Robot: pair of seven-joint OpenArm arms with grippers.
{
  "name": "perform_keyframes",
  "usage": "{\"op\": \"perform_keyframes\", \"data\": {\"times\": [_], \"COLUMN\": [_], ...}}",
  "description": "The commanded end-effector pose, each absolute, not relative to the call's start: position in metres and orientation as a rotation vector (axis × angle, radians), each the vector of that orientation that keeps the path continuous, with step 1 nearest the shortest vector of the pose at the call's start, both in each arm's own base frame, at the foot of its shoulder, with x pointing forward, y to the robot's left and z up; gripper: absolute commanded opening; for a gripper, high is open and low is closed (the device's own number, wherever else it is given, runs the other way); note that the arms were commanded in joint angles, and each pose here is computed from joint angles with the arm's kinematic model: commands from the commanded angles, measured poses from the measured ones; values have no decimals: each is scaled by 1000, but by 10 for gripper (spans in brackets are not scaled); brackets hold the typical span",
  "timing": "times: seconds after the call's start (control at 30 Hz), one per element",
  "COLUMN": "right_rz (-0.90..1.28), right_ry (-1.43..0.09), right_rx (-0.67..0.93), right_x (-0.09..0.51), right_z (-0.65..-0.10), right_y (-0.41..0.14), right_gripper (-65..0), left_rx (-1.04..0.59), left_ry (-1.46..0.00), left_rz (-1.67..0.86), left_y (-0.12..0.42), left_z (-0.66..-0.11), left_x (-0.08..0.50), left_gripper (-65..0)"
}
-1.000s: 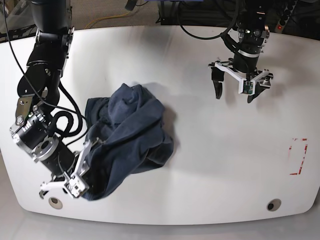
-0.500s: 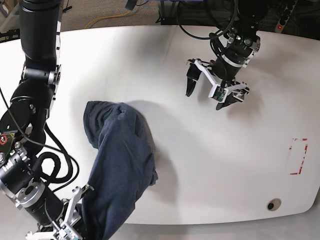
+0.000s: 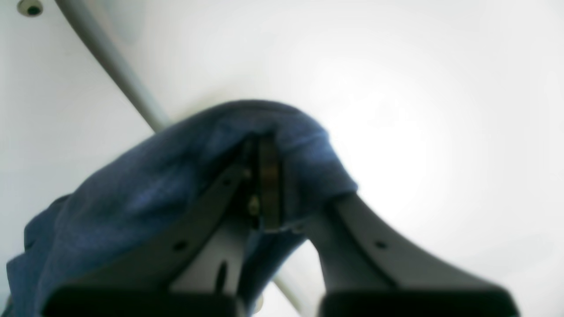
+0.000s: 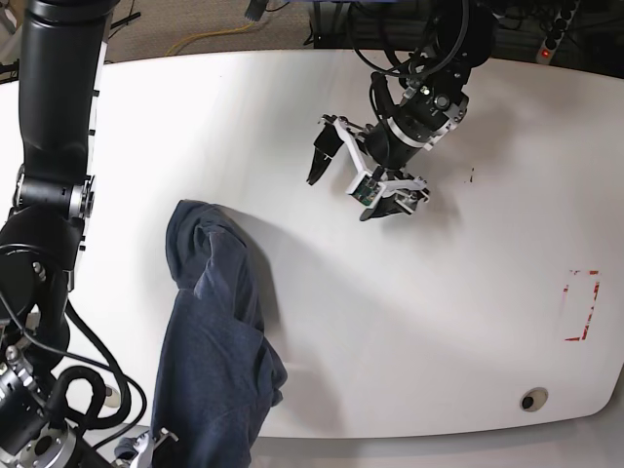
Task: Fold the T-shirt properly
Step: 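Lift the shirt with the right gripper and drag it away from the robot, then grasp the shirt fabric below the right gripper with the left gripper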
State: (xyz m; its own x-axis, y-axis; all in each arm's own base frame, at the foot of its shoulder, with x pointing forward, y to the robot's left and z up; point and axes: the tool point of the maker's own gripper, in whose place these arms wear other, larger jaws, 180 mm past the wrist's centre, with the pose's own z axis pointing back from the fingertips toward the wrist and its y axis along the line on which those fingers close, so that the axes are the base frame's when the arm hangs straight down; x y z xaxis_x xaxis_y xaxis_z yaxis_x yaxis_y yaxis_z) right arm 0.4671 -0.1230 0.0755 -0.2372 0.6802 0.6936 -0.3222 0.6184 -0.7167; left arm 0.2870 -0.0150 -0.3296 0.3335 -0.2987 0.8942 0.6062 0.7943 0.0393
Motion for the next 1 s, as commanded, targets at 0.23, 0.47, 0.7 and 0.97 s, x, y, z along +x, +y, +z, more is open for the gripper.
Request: {"op": "perform_keyframes", "data": {"times": [0.23,0.47,0.7,0.97], "right_rz": [1024,1071,1087,1086], "right_ry": [-1642,-1611,-1622,-1624], "right_rx": [-387,-390,-363,-362], "right_x": [460,463,462,462], "right_z": [139,129,129,130], "right_y": [-105,-92,-80,-80], "right_gripper": [-650,-650,-650,-650], "left_rx": [-389,-408,-407,-449], "left_ry": [-1170,-1192,-1160,-1044], "left_rz": [-577,-564,-566,-526], "left_y": [-45,-52,-53,-70], "left_z": [-303,-294,-306,-346], "left_x": [318,322,321,318], "left_gripper": [-112,-112,-111,-111]}}
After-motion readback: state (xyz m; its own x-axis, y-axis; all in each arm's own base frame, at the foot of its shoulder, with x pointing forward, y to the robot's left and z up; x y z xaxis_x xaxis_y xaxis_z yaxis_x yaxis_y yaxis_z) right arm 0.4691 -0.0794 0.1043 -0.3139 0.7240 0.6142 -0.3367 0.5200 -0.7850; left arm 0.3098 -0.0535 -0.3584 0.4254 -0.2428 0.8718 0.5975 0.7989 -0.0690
